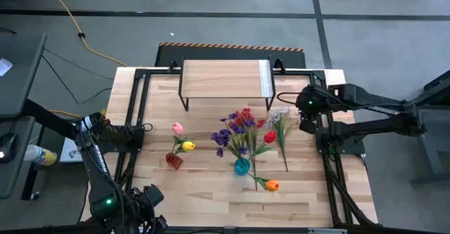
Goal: Pick and place flowers into a vace then onto a shelf
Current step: Put the white flowers into the blue vase
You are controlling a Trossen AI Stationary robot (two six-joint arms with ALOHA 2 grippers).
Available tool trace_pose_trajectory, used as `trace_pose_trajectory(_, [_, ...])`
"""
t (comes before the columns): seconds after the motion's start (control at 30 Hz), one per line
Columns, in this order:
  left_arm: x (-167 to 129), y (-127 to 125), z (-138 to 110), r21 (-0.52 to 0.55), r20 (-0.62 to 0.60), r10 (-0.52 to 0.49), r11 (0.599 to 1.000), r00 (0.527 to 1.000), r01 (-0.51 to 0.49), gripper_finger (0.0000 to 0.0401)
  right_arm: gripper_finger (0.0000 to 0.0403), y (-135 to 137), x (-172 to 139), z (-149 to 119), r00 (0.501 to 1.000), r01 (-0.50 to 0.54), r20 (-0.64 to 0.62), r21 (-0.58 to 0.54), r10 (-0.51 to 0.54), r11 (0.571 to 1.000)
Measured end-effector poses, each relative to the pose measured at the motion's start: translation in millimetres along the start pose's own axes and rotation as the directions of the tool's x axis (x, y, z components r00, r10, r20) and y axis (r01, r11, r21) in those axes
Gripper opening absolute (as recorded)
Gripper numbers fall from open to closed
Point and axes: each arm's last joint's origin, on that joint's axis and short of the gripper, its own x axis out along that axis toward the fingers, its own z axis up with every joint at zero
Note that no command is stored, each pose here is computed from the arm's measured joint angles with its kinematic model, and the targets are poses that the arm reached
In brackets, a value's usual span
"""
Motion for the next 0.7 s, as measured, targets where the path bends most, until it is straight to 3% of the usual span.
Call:
trace_pose_trajectory(0.2, [0,0,0,0.000,0.001,0.001,1.000,1.000,-0.001,0.0385,0.0067,6,-1,5,0.980,-0.195,0.045,-0.001,0.195,0.981])
trace_pose_trajectory(0.37, [0,0,0,0.001,0.001,0.001,1.000,1.000,-0.001,0.0385,0.0067,11,-2,11,0.935,-0.334,0.095,-0.079,0.341,0.939])
trace_pose_trajectory(0.7, [0,0,0,0.001,0.005,-0.001,1.000,1.000,0.001,0.0385,0.0067,12,-3,14,0.919,-0.361,0.127,-0.114,0.374,0.926])
